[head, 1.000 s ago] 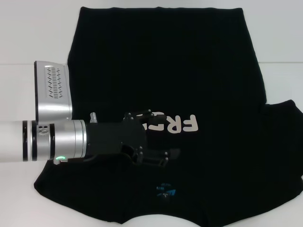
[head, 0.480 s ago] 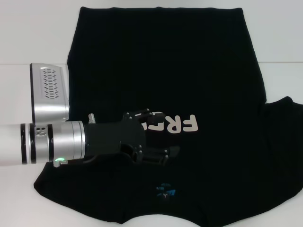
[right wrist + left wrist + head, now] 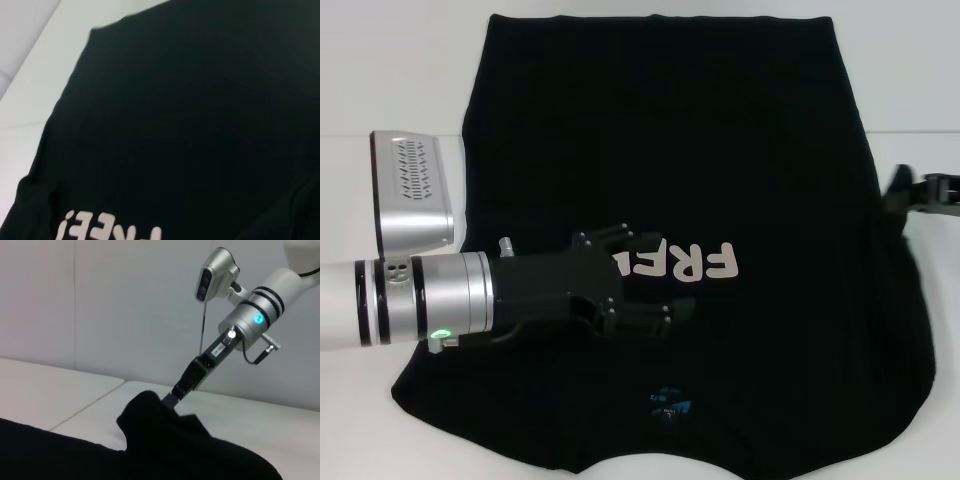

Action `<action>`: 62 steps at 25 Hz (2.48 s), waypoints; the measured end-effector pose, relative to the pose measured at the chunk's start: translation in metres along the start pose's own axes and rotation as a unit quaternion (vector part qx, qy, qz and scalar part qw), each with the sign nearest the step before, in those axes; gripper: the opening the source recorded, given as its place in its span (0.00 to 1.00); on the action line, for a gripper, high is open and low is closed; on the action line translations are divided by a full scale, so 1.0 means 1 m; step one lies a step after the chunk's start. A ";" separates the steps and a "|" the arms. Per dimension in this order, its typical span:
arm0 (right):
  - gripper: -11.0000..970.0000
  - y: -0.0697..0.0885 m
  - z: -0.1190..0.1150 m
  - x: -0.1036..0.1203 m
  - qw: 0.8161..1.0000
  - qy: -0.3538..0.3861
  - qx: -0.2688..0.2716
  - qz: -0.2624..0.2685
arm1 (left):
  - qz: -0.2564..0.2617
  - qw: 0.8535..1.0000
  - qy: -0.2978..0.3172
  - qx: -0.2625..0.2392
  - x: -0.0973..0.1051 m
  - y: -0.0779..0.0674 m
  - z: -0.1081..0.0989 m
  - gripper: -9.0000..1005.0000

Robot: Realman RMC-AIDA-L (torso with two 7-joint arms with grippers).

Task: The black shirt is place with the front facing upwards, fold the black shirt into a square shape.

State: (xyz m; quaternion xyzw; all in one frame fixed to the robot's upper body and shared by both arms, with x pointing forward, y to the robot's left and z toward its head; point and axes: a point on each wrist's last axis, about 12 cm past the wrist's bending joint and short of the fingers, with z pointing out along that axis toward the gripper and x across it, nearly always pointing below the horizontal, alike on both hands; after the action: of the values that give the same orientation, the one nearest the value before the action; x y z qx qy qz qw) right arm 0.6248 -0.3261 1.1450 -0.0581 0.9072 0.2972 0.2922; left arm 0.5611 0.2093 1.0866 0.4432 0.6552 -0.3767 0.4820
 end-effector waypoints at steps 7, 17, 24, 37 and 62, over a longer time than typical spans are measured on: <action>0.02 0.040 0.041 -0.013 0.998 0.015 -0.005 -0.061 | -0.007 1.000 -0.009 -0.013 0.001 0.002 -0.004 0.94; 0.08 0.075 0.079 -0.015 0.993 0.022 -0.003 -0.117 | -0.032 0.999 -0.022 -0.030 0.002 0.004 -0.010 0.94; 0.24 0.068 0.070 -0.018 0.993 0.023 -0.003 -0.114 | -0.038 0.998 -0.028 -0.038 0.003 0.004 -0.013 0.94; 0.73 0.038 0.041 -0.008 0.996 0.069 0.001 -0.061 | -0.044 0.998 -0.031 -0.038 0.000 0.007 -0.012 0.94; 0.96 0.035 0.037 0.046 0.979 -0.020 -0.181 -0.087 | -0.292 0.948 0.032 -0.120 0.022 0.018 -0.146 0.94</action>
State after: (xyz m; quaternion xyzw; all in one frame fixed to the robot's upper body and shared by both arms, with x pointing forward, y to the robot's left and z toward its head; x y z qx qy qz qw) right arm 0.5954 -0.2730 1.1121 -0.1830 0.8235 0.4312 0.3200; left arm 0.5311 0.3545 1.1011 0.1834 0.8116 -0.4046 0.3795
